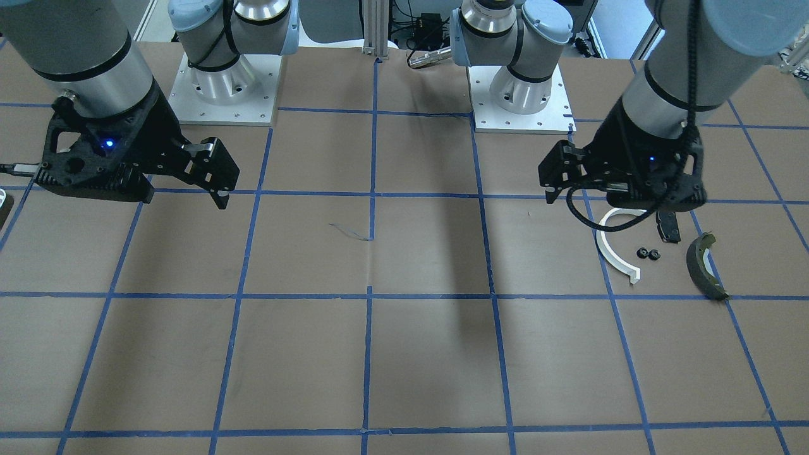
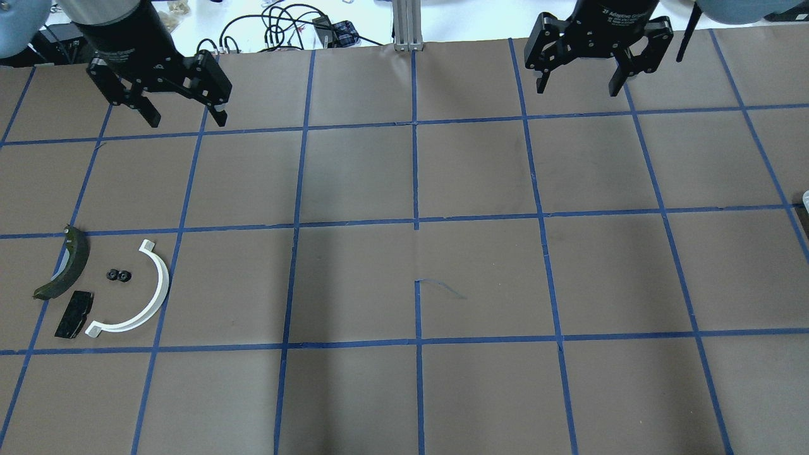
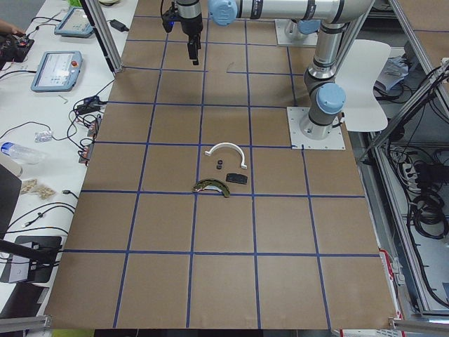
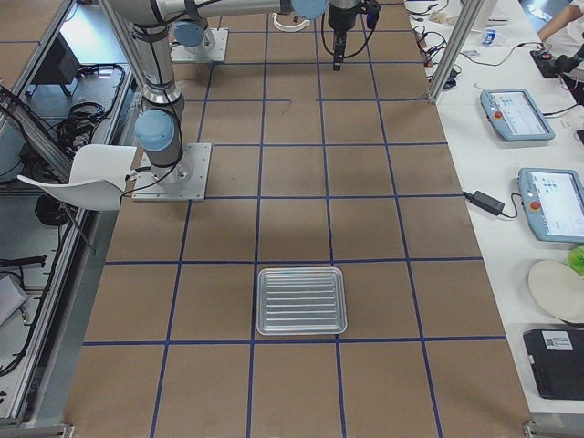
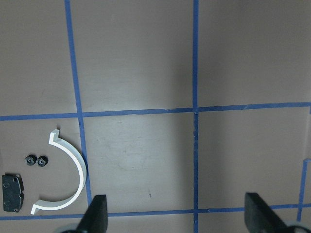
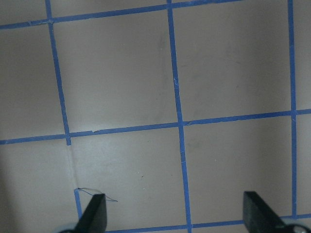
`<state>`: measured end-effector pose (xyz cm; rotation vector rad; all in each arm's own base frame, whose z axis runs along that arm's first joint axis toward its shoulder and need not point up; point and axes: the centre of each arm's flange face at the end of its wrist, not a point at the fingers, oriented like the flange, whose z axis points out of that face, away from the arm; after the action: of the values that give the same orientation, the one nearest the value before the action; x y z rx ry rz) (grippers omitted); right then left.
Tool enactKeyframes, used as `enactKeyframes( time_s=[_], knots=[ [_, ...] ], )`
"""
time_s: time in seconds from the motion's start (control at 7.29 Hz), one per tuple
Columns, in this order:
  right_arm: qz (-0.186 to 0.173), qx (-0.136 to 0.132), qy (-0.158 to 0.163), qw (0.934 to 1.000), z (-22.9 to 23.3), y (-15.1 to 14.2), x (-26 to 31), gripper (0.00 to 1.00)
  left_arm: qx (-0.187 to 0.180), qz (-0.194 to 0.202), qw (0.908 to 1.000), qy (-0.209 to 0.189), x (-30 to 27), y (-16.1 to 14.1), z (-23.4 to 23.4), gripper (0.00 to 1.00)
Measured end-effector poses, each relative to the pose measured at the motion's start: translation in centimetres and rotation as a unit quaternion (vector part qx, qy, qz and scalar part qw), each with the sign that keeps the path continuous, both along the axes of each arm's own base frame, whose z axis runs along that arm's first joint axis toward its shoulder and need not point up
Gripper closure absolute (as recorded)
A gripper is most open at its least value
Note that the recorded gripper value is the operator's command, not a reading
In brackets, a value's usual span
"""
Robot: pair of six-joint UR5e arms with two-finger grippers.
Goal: Place bearing gear from tray to pile
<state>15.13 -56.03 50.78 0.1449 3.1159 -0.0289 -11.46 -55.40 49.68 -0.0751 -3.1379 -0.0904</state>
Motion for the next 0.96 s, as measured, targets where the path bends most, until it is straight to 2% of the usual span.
enactKeyframes(
  time_s=[0.41, 0.82, 0.96],
  knots=[
    [0.0, 0.0, 0.002, 1.0, -0.2, -0.2, 0.0, 0.0, -0.003, -0.004, 1.0, 0.001, -4.0, 1.6, 0.4, 0.0],
    [0.001, -0.003, 0.005, 1.0, -0.4, -0.4, -0.1, 0.0, -0.003, -0.007, 1.0, 0.005, -3.9, 2.8, 0.7, 0.0],
    [0.005, -0.014, 0.005, 0.9999, -0.2, -0.7, -0.1, 0.0, 0.0, -0.005, 1.0, 0.005, -3.4, 3.5, 0.4, 0.0]
  ],
)
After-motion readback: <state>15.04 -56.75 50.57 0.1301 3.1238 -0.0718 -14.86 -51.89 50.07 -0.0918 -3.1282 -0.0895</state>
